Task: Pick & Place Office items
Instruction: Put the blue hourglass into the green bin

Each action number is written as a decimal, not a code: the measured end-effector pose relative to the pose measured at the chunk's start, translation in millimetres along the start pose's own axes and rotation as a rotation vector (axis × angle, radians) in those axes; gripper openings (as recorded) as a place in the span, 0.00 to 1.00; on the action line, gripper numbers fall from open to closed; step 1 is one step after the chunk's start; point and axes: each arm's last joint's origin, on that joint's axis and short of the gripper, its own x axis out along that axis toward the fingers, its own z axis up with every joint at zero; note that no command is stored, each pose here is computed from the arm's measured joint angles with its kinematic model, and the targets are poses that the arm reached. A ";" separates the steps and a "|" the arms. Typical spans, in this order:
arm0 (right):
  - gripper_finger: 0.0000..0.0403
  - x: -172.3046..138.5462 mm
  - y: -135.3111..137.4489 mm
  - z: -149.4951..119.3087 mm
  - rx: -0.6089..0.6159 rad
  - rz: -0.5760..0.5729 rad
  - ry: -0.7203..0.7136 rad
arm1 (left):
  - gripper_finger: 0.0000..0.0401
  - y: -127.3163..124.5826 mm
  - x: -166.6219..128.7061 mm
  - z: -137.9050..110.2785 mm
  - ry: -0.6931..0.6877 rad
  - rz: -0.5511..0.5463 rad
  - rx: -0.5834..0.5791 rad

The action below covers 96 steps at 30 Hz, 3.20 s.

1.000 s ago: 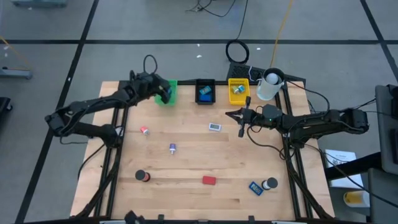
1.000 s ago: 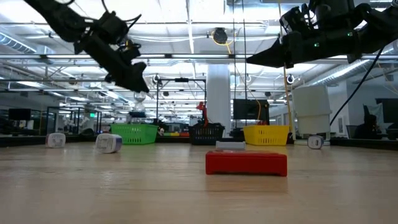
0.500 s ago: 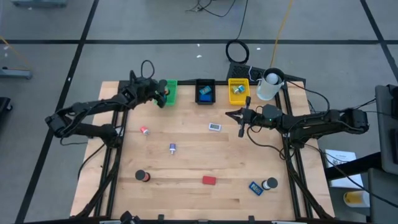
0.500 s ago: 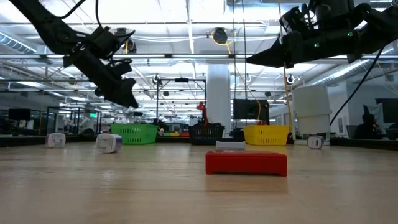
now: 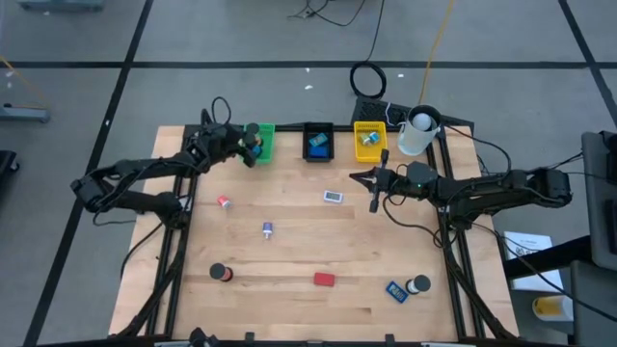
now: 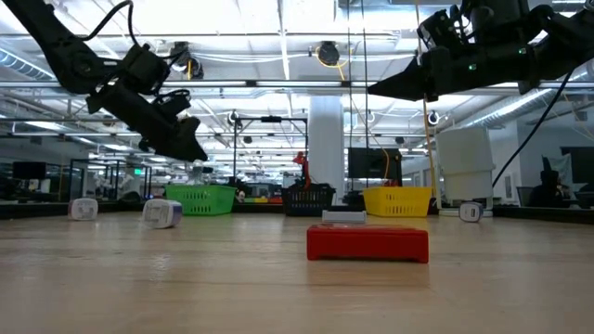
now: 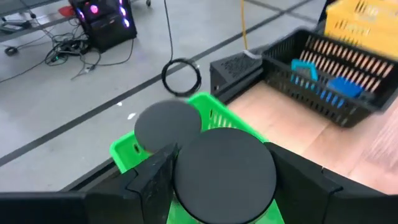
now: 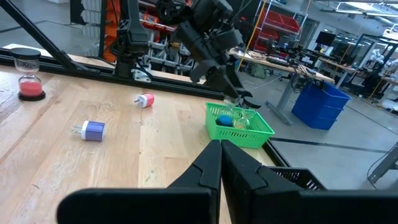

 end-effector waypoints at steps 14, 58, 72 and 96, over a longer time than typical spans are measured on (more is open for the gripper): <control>0.00 0.0 0.9 2.6 -0.001 0.044 -0.035 | 0.58 -10.3 29.6 7.2 -0.031 0.007 -0.012; 0.00 0.0 0.9 2.6 -0.002 0.044 -0.034 | 0.63 -10.7 56.7 4.3 0.024 0.061 -0.017; 0.00 0.0 0.9 2.6 -0.002 0.044 -0.034 | 0.84 -11.2 46.6 10.0 0.036 0.058 0.015; 0.00 0.0 0.9 2.4 -0.003 0.044 -0.034 | 0.55 -9.7 33.3 15.5 0.060 0.108 0.070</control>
